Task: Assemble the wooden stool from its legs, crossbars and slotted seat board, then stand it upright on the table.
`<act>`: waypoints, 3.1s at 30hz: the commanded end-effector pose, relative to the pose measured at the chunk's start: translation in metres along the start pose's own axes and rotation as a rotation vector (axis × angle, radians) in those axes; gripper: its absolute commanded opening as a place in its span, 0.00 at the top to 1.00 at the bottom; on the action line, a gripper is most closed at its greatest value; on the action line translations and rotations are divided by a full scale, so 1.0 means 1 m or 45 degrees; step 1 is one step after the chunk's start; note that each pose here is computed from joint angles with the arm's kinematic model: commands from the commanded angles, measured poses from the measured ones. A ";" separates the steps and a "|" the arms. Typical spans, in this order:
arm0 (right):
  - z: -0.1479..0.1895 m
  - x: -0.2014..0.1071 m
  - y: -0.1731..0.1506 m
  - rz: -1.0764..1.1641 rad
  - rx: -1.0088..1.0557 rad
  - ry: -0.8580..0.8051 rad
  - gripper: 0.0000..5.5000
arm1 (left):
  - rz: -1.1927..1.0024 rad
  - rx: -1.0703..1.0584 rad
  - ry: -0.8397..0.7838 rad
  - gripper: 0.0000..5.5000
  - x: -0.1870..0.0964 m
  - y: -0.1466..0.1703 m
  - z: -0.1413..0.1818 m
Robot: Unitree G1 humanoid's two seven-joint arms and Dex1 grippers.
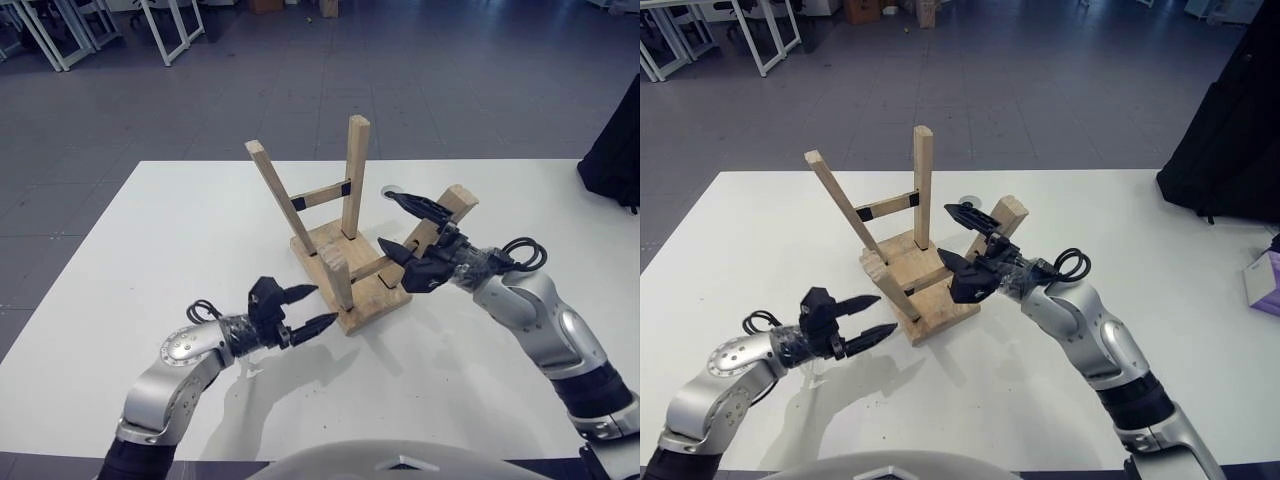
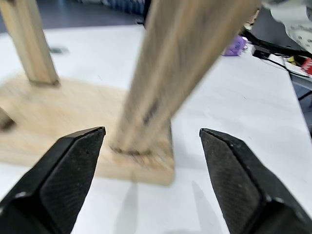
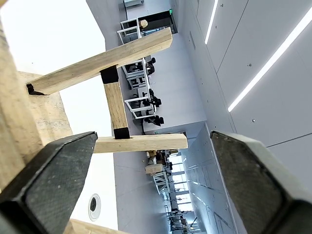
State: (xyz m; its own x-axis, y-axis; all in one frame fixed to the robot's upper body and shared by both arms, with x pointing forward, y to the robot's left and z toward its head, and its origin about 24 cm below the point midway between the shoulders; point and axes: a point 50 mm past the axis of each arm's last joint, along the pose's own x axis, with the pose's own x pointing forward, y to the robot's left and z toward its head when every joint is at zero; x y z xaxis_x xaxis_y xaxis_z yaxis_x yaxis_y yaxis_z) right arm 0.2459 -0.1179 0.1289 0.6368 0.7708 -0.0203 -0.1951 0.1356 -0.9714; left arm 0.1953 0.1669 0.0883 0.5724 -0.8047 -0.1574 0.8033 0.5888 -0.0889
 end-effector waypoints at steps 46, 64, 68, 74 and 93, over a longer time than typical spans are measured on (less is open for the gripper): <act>0.029 0.016 -0.035 -0.282 1.439 -0.095 0.21 | -0.171 0.212 -0.215 0.35 0.048 -0.012 0.062; 0.061 0.033 -0.016 0.297 1.934 -0.348 0.21 | -0.215 0.208 -0.243 0.35 0.056 -0.004 0.070; 0.042 0.020 -0.025 0.148 1.935 -0.297 0.21 | -0.169 0.230 -0.234 0.35 0.049 0.001 0.068; 0.011 -0.018 -0.063 -0.007 1.986 -0.383 0.21 | -0.056 0.242 -0.177 0.35 0.019 0.005 0.056; 0.051 -0.040 -0.062 0.604 1.947 -0.671 0.21 | 0.292 0.268 -0.006 0.35 -0.004 0.053 0.021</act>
State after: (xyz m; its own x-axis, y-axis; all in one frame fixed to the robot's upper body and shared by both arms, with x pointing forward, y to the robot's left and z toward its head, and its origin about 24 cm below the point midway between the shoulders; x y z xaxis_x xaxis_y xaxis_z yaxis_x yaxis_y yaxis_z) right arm 0.1969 -0.1297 0.1968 0.1130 0.9799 0.1646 -0.9720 0.0746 0.2230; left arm 0.2361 0.1928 0.1145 0.7160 -0.6912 -0.0977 0.6971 0.7005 0.1530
